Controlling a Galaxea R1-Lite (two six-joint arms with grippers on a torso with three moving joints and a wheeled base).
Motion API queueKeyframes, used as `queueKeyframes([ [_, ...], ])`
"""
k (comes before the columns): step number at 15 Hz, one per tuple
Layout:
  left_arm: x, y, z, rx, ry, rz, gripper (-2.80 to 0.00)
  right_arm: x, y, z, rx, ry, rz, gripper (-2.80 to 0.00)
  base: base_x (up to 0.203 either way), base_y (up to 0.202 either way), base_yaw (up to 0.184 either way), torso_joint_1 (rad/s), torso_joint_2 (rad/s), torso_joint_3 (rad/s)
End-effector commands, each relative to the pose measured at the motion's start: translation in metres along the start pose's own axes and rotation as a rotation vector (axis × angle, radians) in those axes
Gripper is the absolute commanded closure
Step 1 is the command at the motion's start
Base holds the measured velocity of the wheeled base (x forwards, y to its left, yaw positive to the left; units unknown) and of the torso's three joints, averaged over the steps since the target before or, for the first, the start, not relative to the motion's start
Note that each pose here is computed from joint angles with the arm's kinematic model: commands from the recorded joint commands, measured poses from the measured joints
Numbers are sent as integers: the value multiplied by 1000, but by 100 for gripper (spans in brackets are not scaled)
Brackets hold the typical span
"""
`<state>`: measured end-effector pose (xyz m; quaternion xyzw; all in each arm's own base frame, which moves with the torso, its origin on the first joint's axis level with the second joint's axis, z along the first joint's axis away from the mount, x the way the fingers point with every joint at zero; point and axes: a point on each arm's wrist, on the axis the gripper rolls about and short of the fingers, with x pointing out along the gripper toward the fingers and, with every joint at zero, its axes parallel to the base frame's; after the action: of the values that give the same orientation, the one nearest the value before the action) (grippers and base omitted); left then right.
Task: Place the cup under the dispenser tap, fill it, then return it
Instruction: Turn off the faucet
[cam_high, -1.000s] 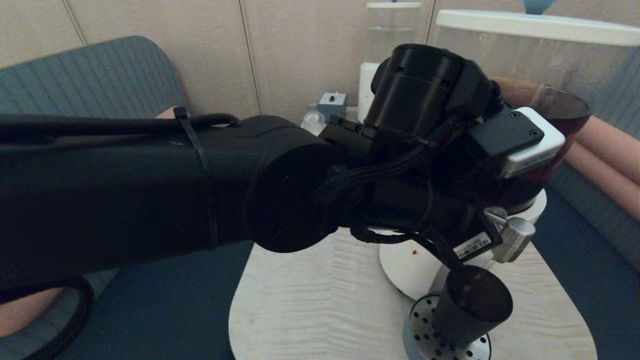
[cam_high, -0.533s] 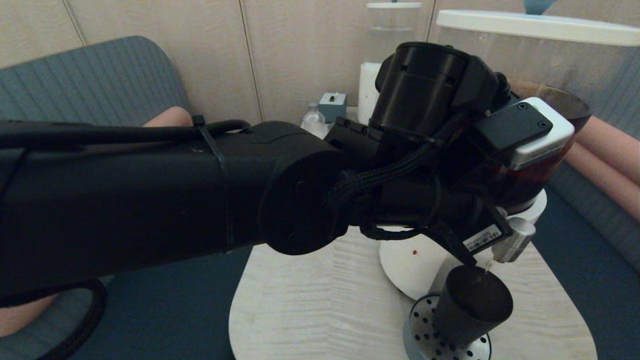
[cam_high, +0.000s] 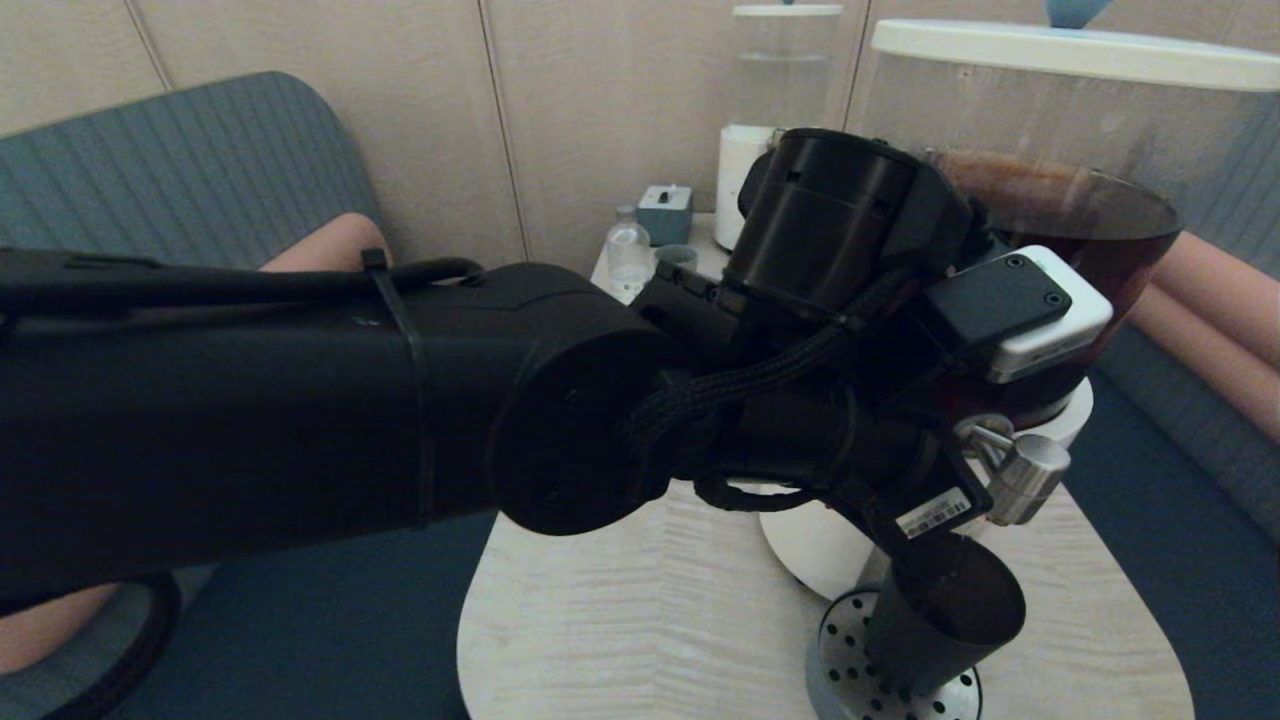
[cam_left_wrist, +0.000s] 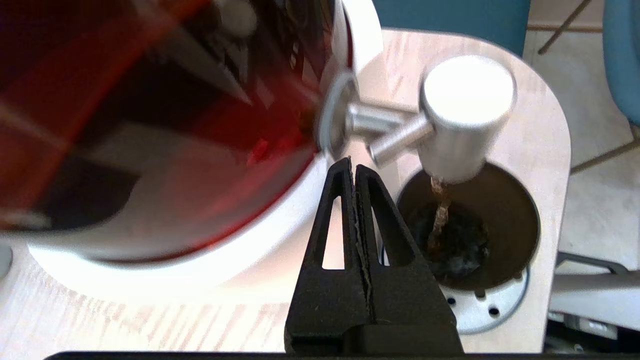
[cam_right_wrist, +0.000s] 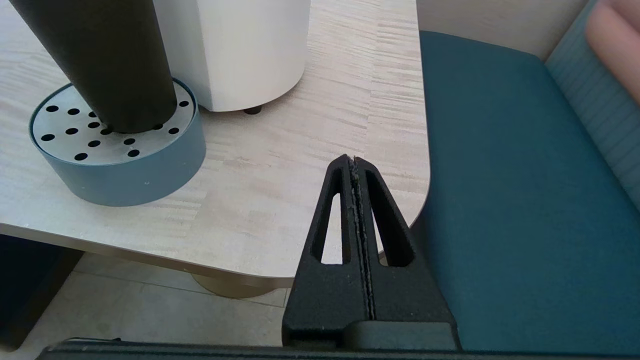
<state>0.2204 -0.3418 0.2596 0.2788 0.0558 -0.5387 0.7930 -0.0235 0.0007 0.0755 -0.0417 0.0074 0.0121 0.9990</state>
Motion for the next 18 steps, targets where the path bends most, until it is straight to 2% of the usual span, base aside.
queueKeyframes([
  [1,-10,-1,0,4,0,-2,0,0,0,0,-1,0,1,0,0,0,0,0,0,0],
  [8,-18,-7,5,20,-34,-37,0,0,0,0,-1,0,1,0,0,0,0,0,0,0],
  [18,-3,-10,9,25,-47,-50,0,0,0,0,-1,0,1,0,0,0,0,0,0,0],
])
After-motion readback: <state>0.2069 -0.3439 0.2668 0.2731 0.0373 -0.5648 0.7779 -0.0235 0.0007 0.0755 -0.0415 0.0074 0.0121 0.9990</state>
